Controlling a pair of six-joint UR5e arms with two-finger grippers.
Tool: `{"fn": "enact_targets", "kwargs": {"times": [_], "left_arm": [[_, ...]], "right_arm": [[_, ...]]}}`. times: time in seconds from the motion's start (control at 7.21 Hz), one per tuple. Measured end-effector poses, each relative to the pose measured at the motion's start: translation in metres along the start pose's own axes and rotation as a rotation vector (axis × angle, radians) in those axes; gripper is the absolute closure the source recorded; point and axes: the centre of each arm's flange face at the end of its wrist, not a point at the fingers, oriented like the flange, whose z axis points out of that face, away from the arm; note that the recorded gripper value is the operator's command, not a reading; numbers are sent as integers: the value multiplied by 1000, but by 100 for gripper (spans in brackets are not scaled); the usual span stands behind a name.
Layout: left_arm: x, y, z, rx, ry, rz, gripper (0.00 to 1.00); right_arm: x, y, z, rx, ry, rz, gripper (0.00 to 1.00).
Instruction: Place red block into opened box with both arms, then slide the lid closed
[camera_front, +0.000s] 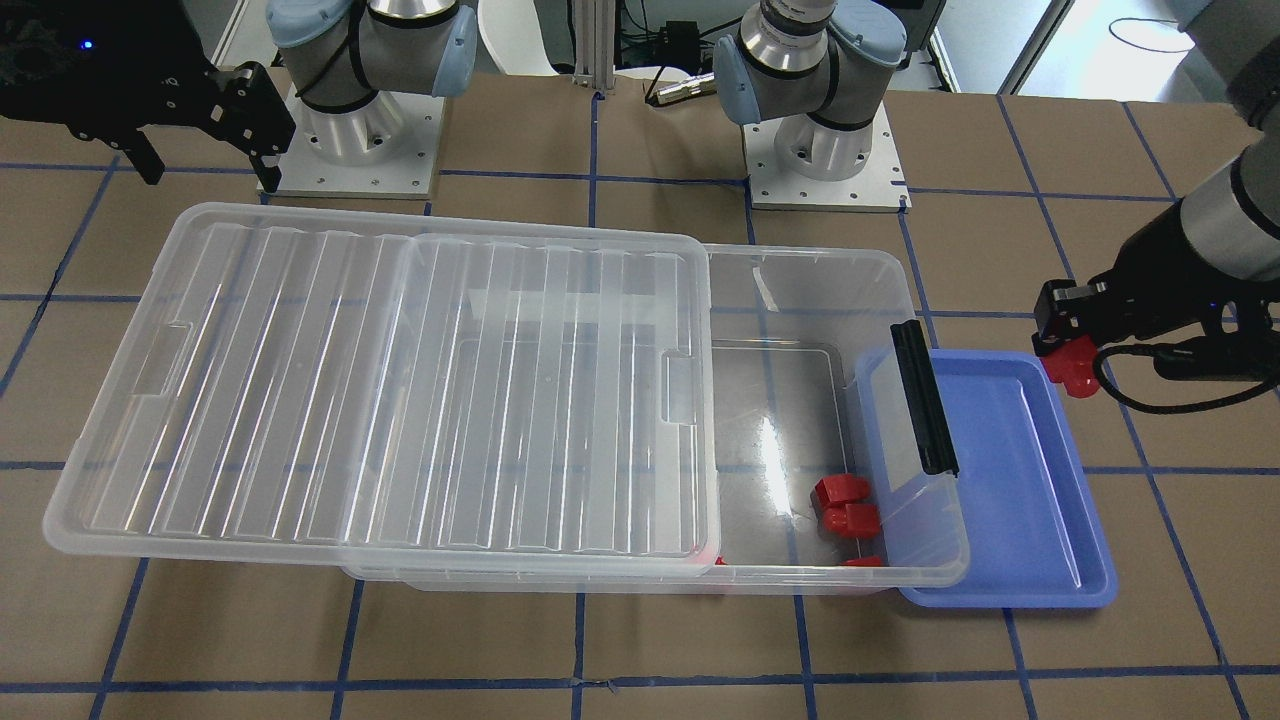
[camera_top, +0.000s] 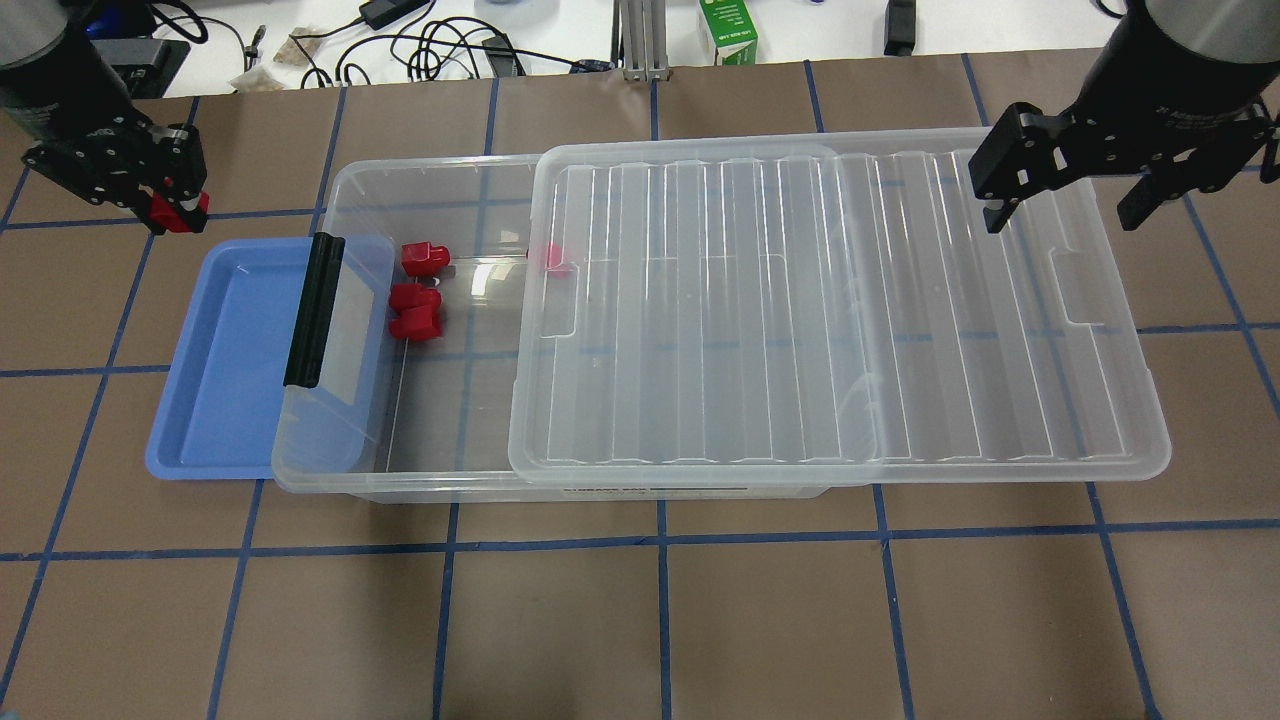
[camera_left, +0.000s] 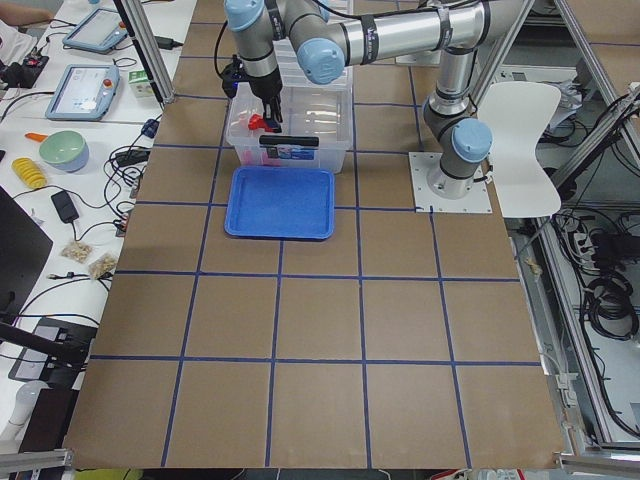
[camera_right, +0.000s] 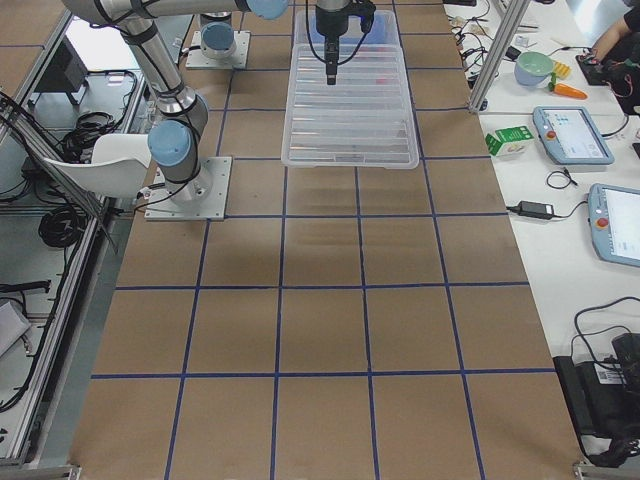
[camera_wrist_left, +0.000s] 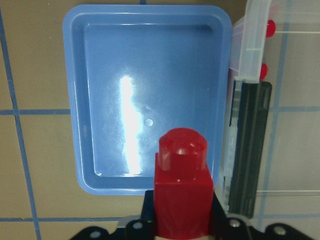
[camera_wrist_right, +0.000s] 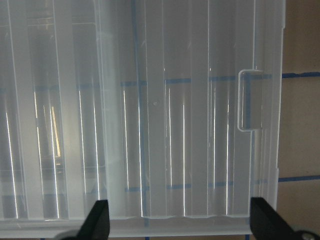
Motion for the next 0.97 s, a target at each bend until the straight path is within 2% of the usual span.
{"fn": "enact_targets", "kwargs": {"times": [0.14, 0.55, 0.97], "left_arm": [[32, 2, 7, -11, 20, -6, 100], [93, 4, 66, -89, 37, -47, 100], [118, 5, 129, -89, 70, -49, 100]], "right_arm": [[-1, 0, 0, 0, 0, 1, 0], [-1, 0, 0, 2, 1, 2, 0], [-1, 0, 1, 1, 1, 2, 0]]}}
